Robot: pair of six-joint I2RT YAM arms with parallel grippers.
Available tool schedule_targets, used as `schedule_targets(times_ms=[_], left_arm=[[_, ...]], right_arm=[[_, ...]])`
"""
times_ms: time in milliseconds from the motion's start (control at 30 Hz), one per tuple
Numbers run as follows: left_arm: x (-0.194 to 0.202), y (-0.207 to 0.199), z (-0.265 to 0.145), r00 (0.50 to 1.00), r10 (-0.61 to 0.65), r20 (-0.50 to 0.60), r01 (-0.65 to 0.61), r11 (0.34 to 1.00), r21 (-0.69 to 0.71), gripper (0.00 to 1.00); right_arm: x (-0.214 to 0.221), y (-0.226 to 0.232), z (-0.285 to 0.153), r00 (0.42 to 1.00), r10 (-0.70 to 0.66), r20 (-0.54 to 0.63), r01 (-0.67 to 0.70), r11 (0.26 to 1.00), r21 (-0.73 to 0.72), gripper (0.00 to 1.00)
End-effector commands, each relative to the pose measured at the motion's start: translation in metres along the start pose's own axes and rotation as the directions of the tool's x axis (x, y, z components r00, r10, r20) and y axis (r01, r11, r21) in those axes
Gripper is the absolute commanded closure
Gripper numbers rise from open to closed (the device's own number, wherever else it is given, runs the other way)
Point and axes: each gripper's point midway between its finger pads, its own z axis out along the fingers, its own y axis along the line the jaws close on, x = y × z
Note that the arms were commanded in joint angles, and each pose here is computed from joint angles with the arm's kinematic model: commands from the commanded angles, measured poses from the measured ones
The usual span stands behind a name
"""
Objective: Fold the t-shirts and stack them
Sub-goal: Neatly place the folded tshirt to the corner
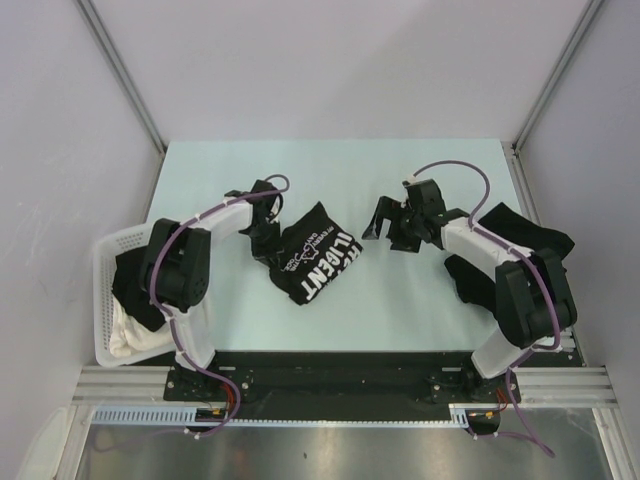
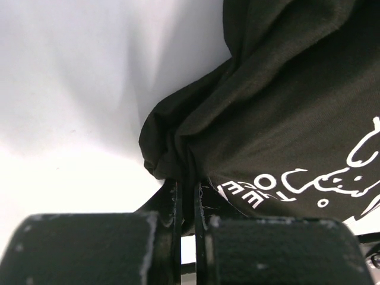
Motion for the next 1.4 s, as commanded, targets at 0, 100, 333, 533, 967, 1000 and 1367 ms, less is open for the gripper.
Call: schedule_targets(times_ms=[0, 100, 333, 533, 967, 1000, 1367], left_arm=[[0.007, 0.012, -0.015, 1.0, 0.028, 0.011, -0.028, 0.999, -0.044, 1.0], [0.009, 0.011, -0.017, 1.0, 0.022, 0.007, -0.022, 0.999, -0.036, 1.0], [0.007, 0.008, -0.021, 1.0, 0.028, 0.013, -0.028, 0.999, -0.039, 1.0], [0.007, 0.008, -0.024, 0.999, 0.029, 0.015, -0.028, 0.999, -0.043, 1.0], [0.011, 0.007, -0.025, 0.999, 0.037, 0.014, -0.037, 0.998, -0.049, 1.0], [0.011, 0.007, -0.024, 0.999, 0.037, 0.014, -0.037, 0.998, -0.049, 1.0], [0.009, 0.003, -0.023, 0.999, 0.035, 0.018, -0.034, 0.999, -0.039, 1.0]], right_arm=[[-0.014, 0.021, 0.014, 0.998, -0.005, 0.07, 0.011, 0.996, -0.085, 0.0], [-0.011, 0.025, 0.024, 0.997, -0.001, 0.071, 0.008, 0.994, -0.105, 0.0], [-0.001, 0.034, 0.046, 0.997, 0.014, 0.081, 0.0, 0.985, -0.171, 0.0], [0.011, 0.027, 0.06, 0.998, 0.028, 0.059, -0.017, 0.984, -0.18, 0.0], [0.027, 0.021, 0.084, 0.999, 0.053, 0.011, -0.049, 0.973, -0.227, 0.07], [0.028, 0.022, 0.085, 0.998, 0.056, 0.008, -0.053, 0.972, -0.23, 0.07], [0.047, 0.019, 0.084, 0.998, 0.047, -0.051, -0.056, 0.978, -0.2, 0.08]])
